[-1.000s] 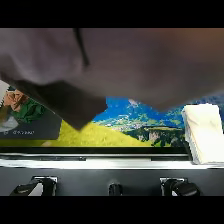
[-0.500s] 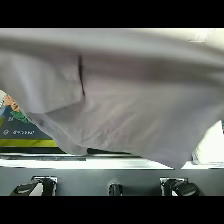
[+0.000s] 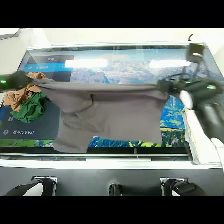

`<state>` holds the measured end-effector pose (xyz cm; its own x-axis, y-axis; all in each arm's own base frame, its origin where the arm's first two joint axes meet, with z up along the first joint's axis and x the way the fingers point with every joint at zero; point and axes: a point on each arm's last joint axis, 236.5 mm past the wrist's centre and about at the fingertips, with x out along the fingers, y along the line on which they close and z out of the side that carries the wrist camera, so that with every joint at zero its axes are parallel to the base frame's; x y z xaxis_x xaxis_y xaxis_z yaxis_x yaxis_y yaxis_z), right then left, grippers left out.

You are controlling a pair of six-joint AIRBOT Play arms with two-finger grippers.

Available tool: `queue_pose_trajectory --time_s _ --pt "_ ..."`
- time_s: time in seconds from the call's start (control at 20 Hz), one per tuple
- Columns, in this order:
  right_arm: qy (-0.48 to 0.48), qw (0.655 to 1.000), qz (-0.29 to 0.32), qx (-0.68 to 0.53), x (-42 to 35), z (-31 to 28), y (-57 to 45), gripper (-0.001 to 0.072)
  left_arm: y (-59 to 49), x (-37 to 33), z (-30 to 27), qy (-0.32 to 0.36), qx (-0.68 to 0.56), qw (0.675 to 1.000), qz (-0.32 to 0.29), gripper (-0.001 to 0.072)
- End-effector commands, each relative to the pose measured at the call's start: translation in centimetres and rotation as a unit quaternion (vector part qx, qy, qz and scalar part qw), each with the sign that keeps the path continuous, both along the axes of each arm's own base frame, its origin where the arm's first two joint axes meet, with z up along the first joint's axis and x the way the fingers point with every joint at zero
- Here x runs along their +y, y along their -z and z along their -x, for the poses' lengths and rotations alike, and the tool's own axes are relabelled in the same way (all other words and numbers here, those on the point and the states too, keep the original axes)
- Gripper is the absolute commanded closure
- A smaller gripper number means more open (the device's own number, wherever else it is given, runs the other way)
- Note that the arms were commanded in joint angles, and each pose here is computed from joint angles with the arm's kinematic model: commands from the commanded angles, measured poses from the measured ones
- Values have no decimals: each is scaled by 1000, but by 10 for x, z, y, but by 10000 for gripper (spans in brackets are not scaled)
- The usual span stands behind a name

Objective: Fold the shirts.

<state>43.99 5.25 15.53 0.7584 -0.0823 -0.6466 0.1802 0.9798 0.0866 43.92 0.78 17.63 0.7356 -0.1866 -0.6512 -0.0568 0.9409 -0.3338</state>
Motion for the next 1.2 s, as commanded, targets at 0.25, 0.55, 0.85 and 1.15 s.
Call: queue_pose_trajectory --time_s 0.25,0.55,0.85,1.15 --pt "140 970 -201 4 -9 -77 106 657 145 -29 -54 21 112 991 69 669" --pt "100 982 -154 37 -35 -58 81 199 151 -39 -44 88 148 985 12 151" --pt "25 938 -181 293 -98 63 130 217 212 16 46 62 332 941 29 177" --pt "-31 902 -222 369 -75 92 159 218 260 -27 81 103 365 919 111 178"
